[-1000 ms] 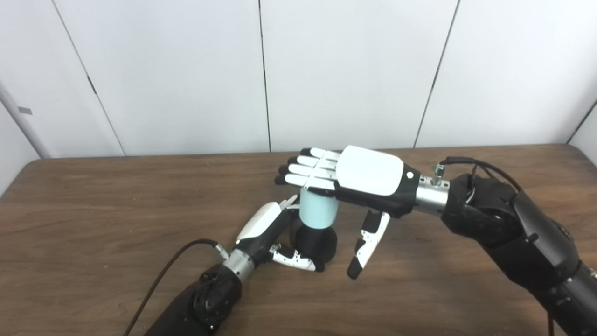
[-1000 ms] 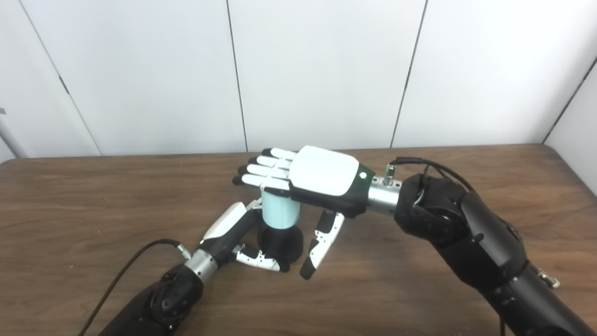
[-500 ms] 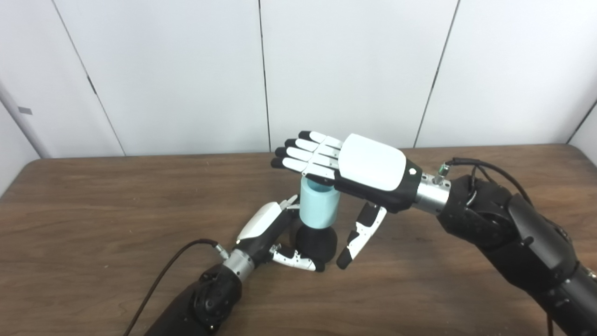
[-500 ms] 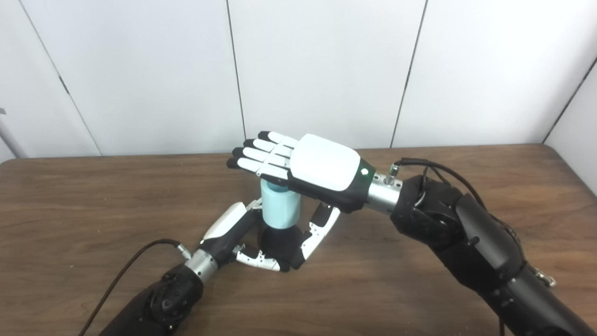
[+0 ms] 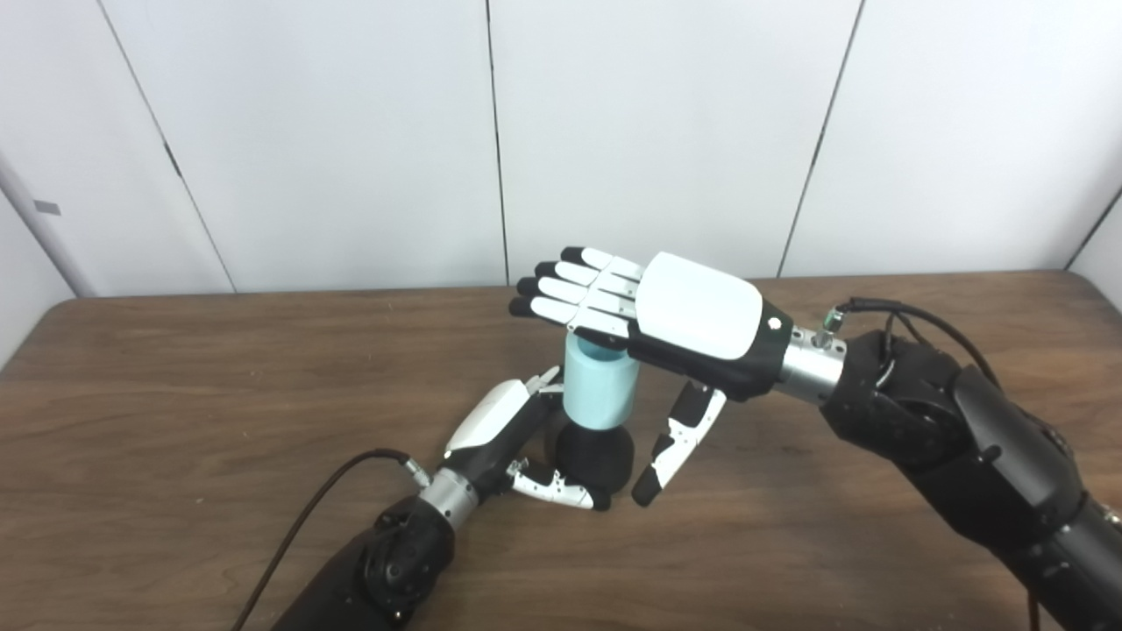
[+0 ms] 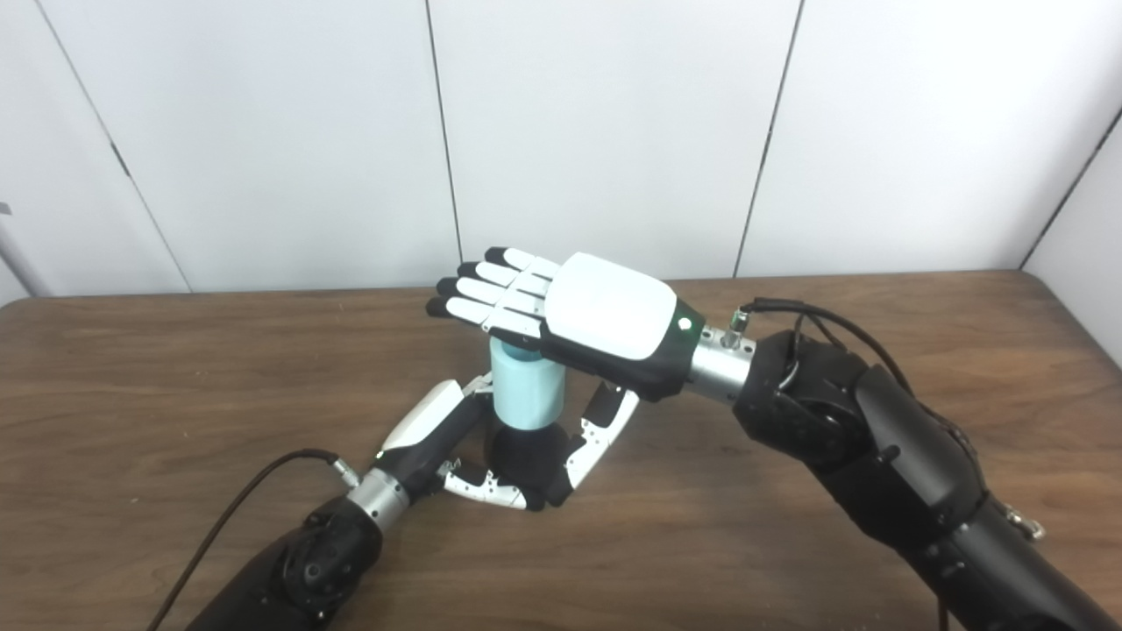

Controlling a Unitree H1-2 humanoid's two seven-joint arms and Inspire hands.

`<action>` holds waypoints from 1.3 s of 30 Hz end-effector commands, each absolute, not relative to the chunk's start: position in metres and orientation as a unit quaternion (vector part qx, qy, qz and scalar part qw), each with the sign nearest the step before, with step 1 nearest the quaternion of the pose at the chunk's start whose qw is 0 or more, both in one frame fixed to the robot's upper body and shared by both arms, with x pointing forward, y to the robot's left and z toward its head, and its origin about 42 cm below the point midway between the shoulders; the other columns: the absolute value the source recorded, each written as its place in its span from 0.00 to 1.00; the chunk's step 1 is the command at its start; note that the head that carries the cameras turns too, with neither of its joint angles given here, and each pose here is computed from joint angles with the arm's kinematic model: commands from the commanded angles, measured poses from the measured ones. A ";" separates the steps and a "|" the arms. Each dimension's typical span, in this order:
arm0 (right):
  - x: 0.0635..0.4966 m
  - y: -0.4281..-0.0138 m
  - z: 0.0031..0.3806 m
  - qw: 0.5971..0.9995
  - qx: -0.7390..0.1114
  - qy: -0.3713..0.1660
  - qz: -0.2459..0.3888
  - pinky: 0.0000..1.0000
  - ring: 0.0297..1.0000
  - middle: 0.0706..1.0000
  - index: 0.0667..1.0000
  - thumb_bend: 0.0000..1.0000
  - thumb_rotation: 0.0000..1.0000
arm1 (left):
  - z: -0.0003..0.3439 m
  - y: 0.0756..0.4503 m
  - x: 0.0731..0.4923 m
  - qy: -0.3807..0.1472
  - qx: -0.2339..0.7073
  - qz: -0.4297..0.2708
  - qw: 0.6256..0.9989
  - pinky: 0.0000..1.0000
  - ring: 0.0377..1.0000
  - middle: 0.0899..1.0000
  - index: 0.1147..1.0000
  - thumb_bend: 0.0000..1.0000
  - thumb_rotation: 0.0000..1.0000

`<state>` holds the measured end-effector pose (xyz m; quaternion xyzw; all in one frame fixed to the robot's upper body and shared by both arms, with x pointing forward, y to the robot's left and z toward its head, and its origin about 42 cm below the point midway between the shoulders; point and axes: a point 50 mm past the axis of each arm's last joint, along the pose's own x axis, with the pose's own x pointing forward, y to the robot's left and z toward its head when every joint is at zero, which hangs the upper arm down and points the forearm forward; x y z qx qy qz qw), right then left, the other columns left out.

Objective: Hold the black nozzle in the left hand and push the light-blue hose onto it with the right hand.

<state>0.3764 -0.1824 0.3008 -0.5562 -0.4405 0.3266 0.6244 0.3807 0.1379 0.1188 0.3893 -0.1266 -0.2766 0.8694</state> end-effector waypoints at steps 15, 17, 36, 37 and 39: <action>0.373 -0.190 0.270 0.631 -0.553 -0.407 0.363 1.00 1.00 1.00 1.00 0.88 0.77 | 0.053 0.155 0.342 0.010 0.458 -0.346 0.819 1.00 1.00 0.77 0.42 0.52 0.08; 0.373 -0.190 0.271 0.630 -0.553 -0.406 0.365 1.00 1.00 1.00 1.00 0.88 0.77 | 0.054 0.155 0.342 0.011 0.457 -0.346 0.819 1.00 1.00 0.77 0.42 0.52 0.08; 0.375 -0.185 0.310 0.622 -0.548 -0.442 0.344 1.00 1.00 1.00 1.00 0.89 0.72 | 0.055 0.154 0.342 0.010 0.457 -0.345 0.820 1.00 1.00 0.77 0.42 0.52 0.08; 0.375 -0.185 0.312 0.622 -0.548 -0.445 0.340 1.00 1.00 1.00 1.00 0.89 0.72 | 0.055 0.154 0.342 0.010 0.457 -0.345 0.820 1.00 1.00 0.77 0.42 0.52 0.08; 0.376 -0.186 0.314 0.622 -0.548 -0.449 0.334 1.00 1.00 1.00 1.00 0.88 0.72 | 0.055 0.154 0.342 0.009 0.457 -0.345 0.820 1.00 1.00 0.77 0.42 0.52 0.08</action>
